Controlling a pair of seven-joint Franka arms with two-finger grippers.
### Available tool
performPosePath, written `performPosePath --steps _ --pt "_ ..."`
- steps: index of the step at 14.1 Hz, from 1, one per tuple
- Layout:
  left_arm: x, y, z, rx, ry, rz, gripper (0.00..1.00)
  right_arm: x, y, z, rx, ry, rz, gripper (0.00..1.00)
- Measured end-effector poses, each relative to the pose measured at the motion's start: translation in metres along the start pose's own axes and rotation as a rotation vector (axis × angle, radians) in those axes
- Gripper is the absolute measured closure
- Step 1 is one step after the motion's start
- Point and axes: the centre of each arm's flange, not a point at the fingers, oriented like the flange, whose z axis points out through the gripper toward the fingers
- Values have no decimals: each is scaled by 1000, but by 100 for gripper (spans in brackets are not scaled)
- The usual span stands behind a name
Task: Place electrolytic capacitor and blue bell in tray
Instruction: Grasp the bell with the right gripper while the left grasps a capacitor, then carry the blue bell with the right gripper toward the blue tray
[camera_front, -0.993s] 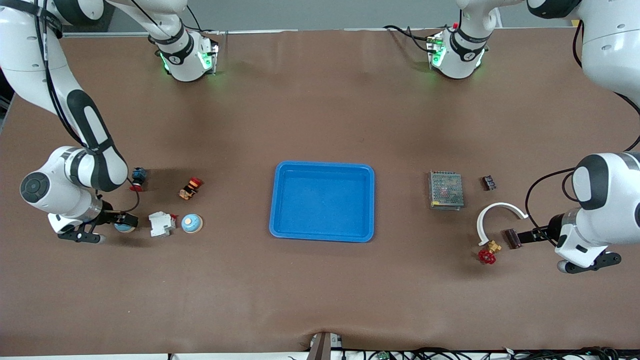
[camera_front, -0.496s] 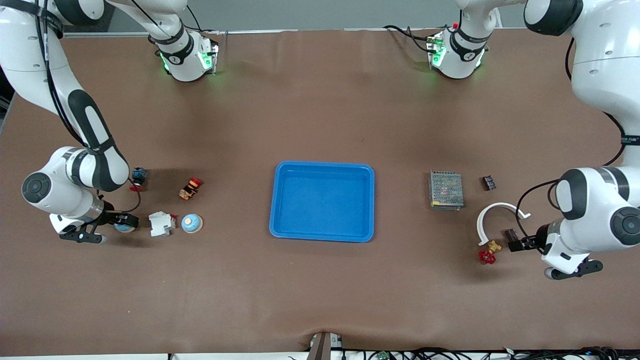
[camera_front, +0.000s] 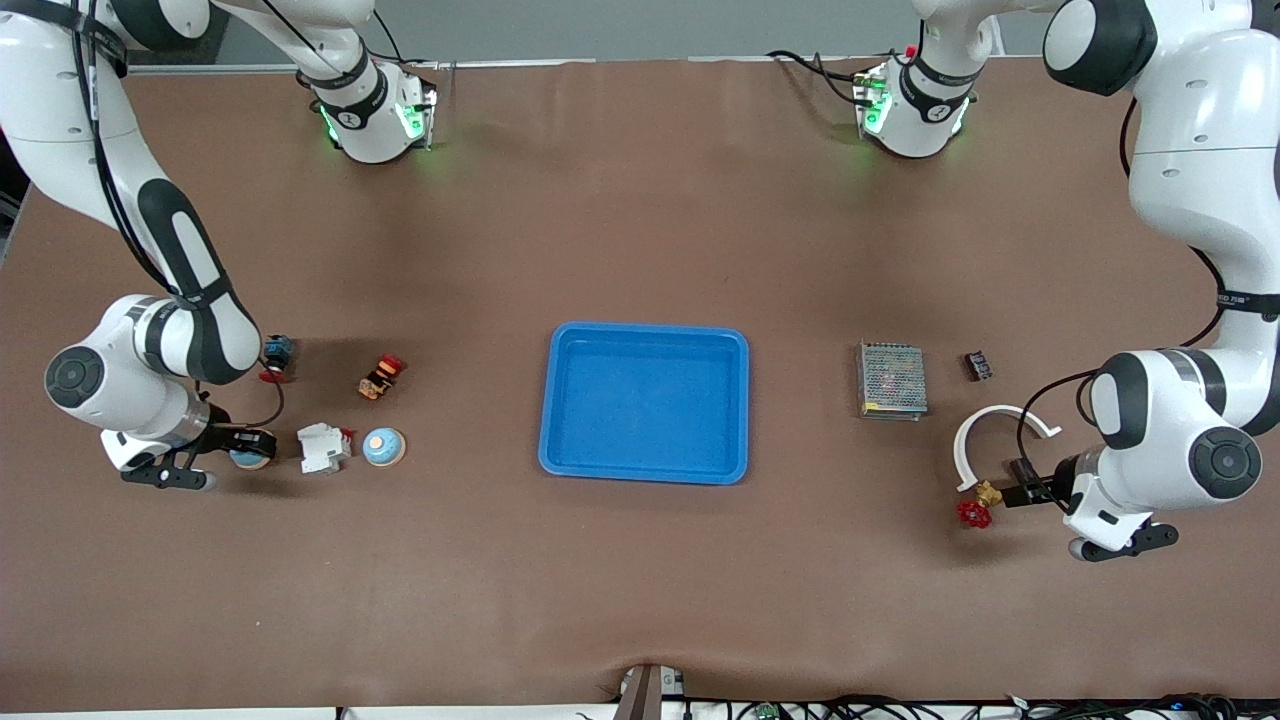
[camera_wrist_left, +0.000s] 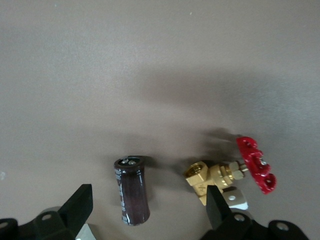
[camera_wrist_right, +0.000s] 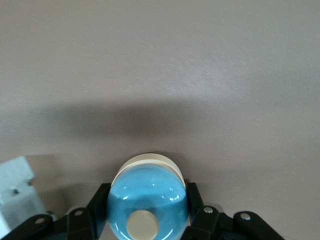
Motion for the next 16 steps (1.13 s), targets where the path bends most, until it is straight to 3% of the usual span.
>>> performPosePath --steps 3,7,12,16 --pt "0 -5 4 0 -5 -6 0 23 -13 -37 10 -45 -22 34" --pt "0 -7 16 -1 -15 -9 0 45 -54 -106 11 -66 -25 34" --pt "1 -11 23 -3 -15 -15 0 28 -170 -141 -1 -97 119 34" --pt "2 -16 26 -6 -8 -23 0 8 -227 -154 56 -117 197 34"
